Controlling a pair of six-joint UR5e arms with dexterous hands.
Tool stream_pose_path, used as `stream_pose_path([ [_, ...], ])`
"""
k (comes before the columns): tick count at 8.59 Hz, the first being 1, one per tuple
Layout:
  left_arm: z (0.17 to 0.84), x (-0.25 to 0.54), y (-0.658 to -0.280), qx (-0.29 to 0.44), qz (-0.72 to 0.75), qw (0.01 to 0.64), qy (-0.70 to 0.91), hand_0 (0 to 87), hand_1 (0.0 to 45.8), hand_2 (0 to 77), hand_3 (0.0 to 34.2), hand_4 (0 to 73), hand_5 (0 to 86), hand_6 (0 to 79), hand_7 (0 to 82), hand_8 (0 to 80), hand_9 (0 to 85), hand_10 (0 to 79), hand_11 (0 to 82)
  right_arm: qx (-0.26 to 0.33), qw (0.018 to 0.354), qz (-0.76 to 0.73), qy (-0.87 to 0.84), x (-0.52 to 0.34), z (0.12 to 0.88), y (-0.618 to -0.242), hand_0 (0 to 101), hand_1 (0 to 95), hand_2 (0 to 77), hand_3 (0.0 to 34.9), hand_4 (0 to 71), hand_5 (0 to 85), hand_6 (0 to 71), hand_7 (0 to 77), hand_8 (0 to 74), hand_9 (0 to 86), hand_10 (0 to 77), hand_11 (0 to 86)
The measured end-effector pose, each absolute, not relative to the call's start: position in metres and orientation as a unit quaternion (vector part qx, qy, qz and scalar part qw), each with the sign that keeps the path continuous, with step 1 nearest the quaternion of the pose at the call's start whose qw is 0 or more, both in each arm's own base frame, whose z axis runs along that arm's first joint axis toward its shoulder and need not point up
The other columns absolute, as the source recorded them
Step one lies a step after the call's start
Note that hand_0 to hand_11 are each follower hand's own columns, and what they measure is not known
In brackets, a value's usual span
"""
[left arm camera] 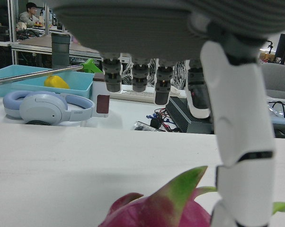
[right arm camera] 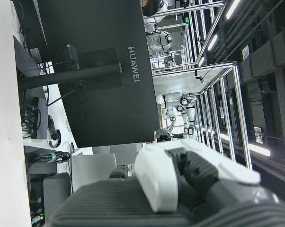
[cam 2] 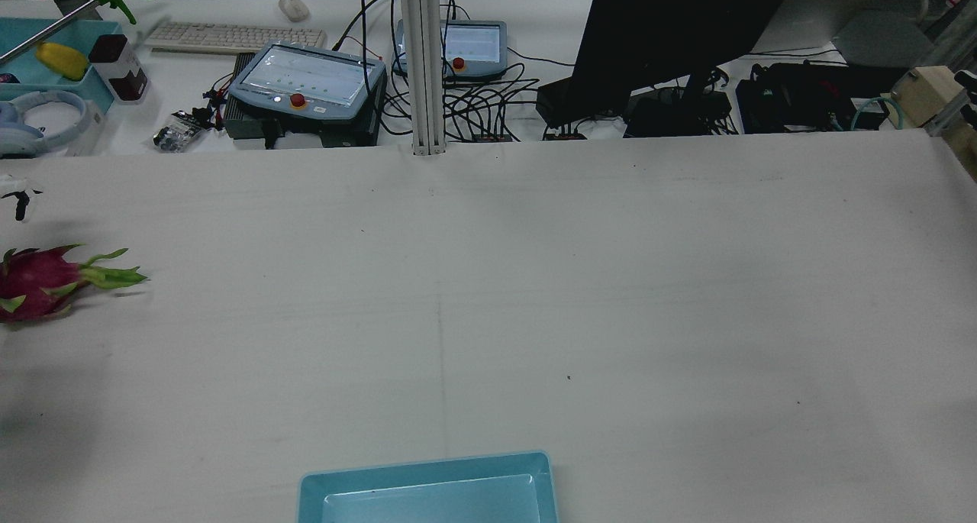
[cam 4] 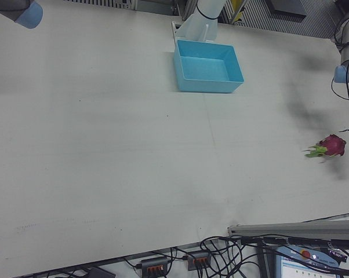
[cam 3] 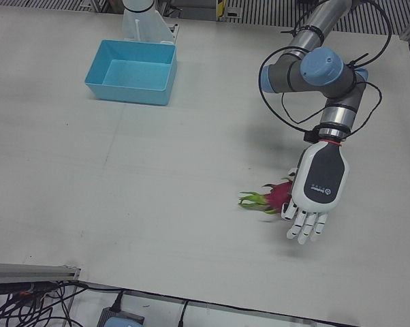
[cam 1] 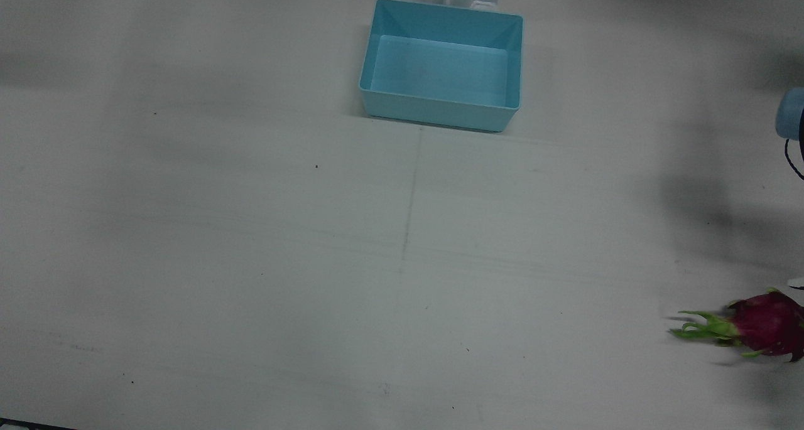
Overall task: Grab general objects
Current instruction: 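Lower the left hand down toward the pink dragon fruit, then close the left hand fingers around the dragon fruit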
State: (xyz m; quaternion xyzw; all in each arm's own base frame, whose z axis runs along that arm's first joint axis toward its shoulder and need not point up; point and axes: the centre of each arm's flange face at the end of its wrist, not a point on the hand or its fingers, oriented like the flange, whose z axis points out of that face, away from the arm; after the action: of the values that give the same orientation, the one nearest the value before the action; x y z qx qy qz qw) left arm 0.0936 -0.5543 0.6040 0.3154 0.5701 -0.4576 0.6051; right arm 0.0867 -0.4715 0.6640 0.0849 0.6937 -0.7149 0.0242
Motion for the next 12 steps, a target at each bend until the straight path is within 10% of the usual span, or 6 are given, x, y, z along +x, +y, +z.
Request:
stream_pose_path([
  [12,0.656,0.109,-0.548,0.312,-0.445,0.607,0.58,52.9,0.0,19.1,5.8,3.3,69.8,9.8,23.5,12.5,11.4,9.8,16.9,0.086,0.024,-0.715,0.694,0.086,0.665,-0.471,0,94.9,77.4,0.0,0.0,0.0,0.0,0.0,0.0,0.5,0.0,0.5],
])
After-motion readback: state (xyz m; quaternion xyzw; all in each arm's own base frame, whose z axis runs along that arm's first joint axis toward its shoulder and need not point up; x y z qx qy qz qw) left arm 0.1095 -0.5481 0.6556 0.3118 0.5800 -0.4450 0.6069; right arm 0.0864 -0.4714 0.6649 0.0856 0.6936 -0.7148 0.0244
